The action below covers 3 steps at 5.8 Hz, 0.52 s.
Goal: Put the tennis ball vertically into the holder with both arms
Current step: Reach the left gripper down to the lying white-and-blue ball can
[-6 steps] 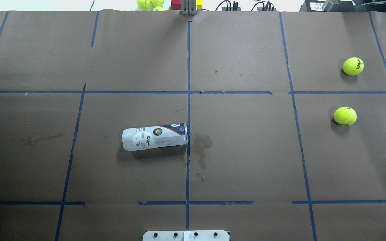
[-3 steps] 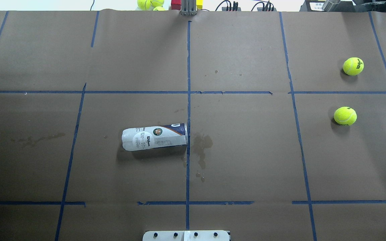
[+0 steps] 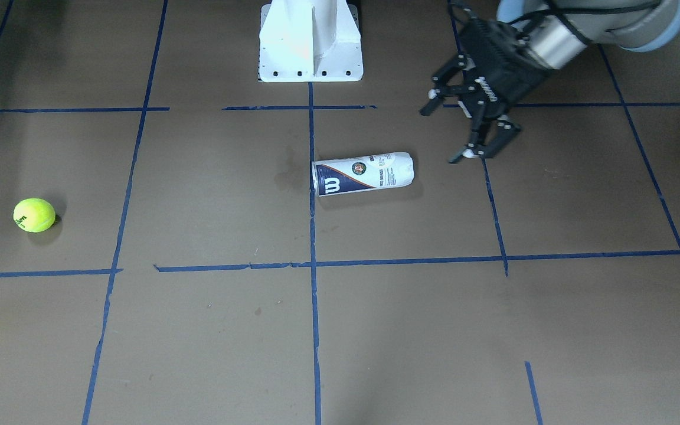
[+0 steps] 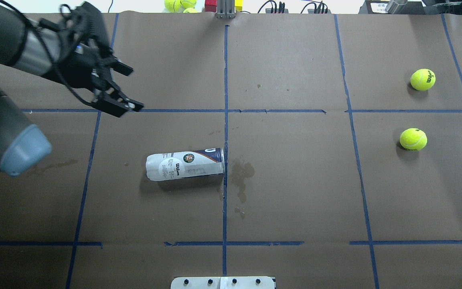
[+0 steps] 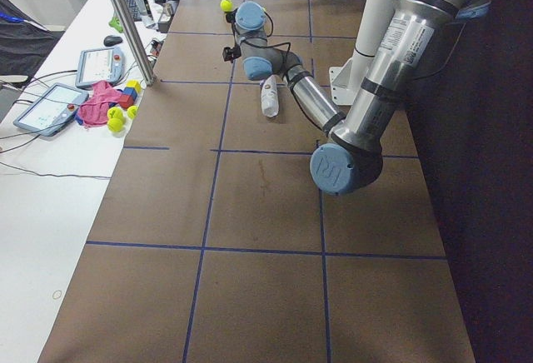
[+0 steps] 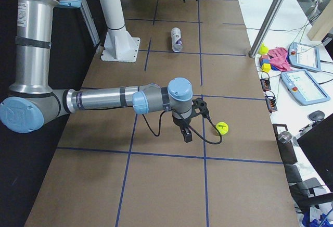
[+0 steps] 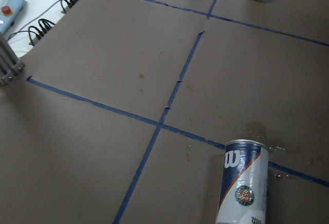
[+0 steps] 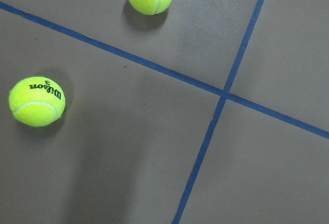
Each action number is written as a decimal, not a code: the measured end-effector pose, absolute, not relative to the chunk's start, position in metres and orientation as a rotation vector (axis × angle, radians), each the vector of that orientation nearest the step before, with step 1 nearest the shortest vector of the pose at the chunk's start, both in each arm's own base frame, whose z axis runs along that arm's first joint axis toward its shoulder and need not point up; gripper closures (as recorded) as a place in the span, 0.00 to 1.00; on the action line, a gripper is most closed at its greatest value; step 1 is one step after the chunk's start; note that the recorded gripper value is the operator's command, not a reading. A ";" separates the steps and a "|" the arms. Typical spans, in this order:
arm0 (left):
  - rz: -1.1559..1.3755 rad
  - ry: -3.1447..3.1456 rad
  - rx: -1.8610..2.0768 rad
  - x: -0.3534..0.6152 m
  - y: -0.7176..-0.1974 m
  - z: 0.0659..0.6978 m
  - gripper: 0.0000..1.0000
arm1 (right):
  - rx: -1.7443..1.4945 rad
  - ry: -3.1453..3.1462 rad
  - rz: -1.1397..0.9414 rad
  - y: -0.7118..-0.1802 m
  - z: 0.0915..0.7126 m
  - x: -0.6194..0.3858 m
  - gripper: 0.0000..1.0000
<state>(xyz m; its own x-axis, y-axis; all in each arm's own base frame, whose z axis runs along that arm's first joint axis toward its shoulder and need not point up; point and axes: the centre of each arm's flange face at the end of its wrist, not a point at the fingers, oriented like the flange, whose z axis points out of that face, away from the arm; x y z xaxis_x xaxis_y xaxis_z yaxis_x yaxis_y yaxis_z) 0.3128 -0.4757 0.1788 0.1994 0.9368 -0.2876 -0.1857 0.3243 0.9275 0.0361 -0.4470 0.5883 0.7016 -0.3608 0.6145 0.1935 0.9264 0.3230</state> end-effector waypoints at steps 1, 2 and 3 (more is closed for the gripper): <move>0.983 1.065 0.825 0.343 -0.466 0.152 0.00 | 0.240 -0.732 -0.311 -0.447 0.589 0.036 0.00; 0.998 1.024 0.759 0.376 -0.455 0.130 0.00 | 0.237 -0.732 -0.310 -0.446 0.591 0.036 0.00; 1.031 0.922 0.712 0.413 -0.440 0.110 0.00 | 0.235 -0.731 -0.309 -0.445 0.592 0.036 0.00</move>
